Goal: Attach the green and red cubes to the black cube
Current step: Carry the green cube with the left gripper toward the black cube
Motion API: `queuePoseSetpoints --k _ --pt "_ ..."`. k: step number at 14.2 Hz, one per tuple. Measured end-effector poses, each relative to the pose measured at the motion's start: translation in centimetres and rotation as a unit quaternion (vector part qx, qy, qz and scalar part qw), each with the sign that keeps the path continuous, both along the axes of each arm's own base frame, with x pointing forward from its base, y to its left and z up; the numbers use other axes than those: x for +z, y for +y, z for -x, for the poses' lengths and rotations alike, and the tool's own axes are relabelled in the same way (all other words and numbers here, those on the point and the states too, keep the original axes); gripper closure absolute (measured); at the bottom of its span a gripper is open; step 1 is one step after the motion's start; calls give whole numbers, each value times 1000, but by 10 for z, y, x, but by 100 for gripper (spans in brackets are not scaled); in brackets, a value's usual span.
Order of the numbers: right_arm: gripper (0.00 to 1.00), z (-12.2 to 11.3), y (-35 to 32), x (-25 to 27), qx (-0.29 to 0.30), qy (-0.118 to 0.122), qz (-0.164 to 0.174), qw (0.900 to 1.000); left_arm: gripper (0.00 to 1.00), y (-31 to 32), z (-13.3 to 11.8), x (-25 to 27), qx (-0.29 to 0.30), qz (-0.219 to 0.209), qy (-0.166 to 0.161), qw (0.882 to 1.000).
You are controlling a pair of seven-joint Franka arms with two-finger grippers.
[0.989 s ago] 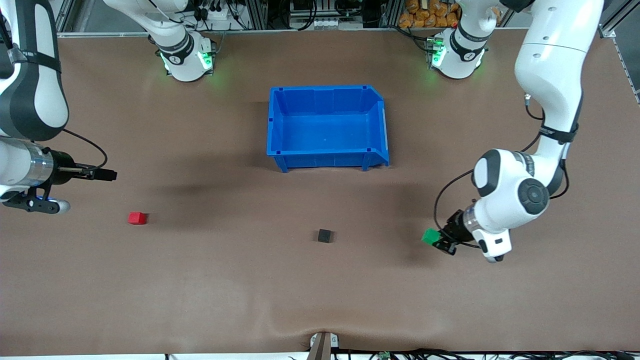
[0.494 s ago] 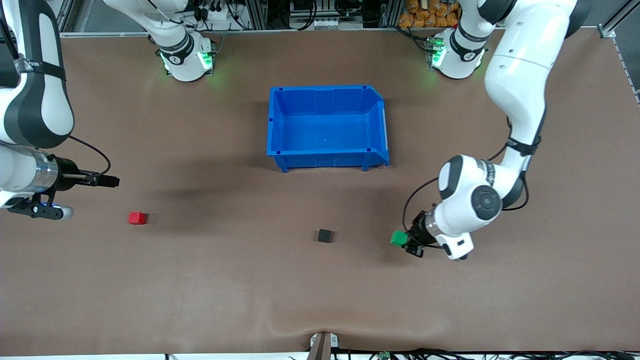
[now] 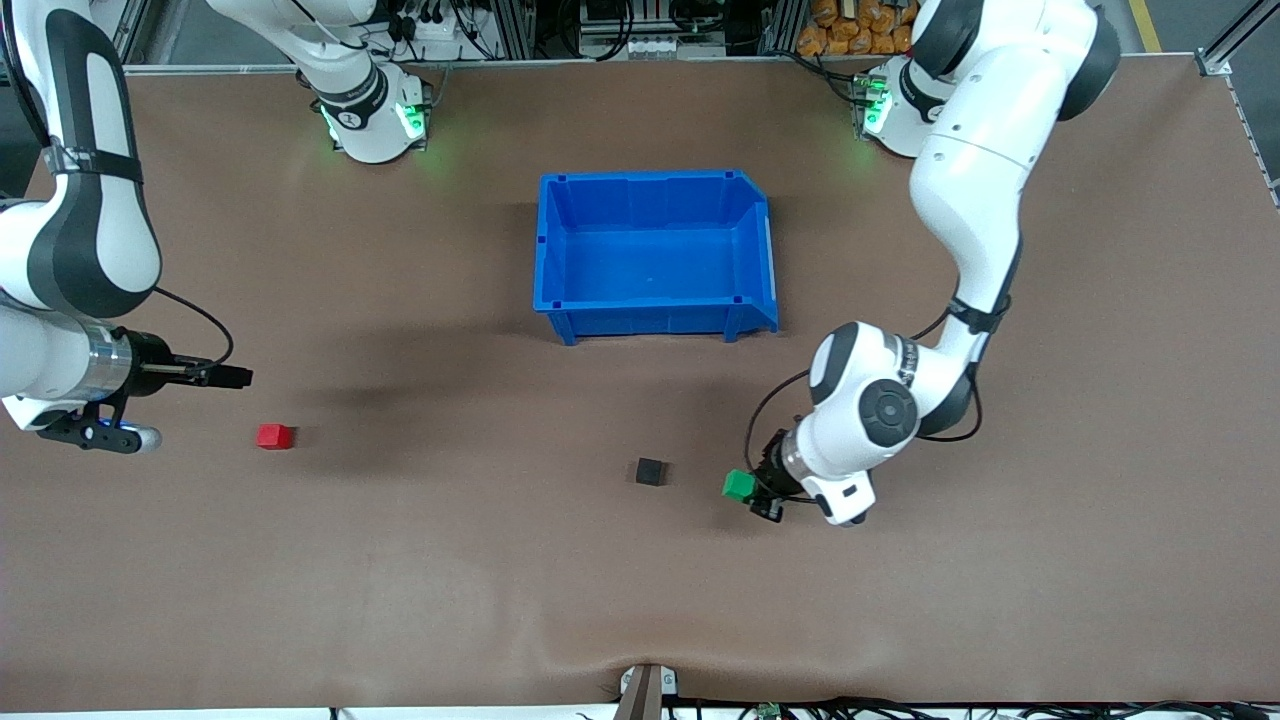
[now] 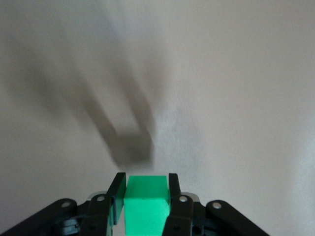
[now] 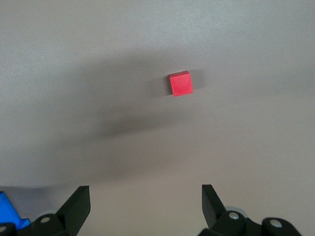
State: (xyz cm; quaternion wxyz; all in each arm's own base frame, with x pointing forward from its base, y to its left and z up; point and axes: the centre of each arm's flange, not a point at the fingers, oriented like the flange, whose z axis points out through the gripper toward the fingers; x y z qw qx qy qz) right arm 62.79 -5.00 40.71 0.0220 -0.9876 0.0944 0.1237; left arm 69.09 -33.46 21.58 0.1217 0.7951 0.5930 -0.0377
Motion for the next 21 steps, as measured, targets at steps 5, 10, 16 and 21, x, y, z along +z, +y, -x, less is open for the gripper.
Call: queuePoseSetpoints --k 5,10,16,21 --pt "0 -1 -2 -7 -5 4 -1 1000 61 -50 13 -23 31 -7 0 999" --pt "0 -5 -6 -26 -14 12 1 1000 61 -61 18 -23 60 -14 -3 998" --pt "0 -12 -13 -52 -20 9 2 1000 61 -79 28 -23 77 -21 -7 997" --pt "0 -17 -17 -67 -24 2 3 1000 61 -81 29 -23 76 -21 -8 997"
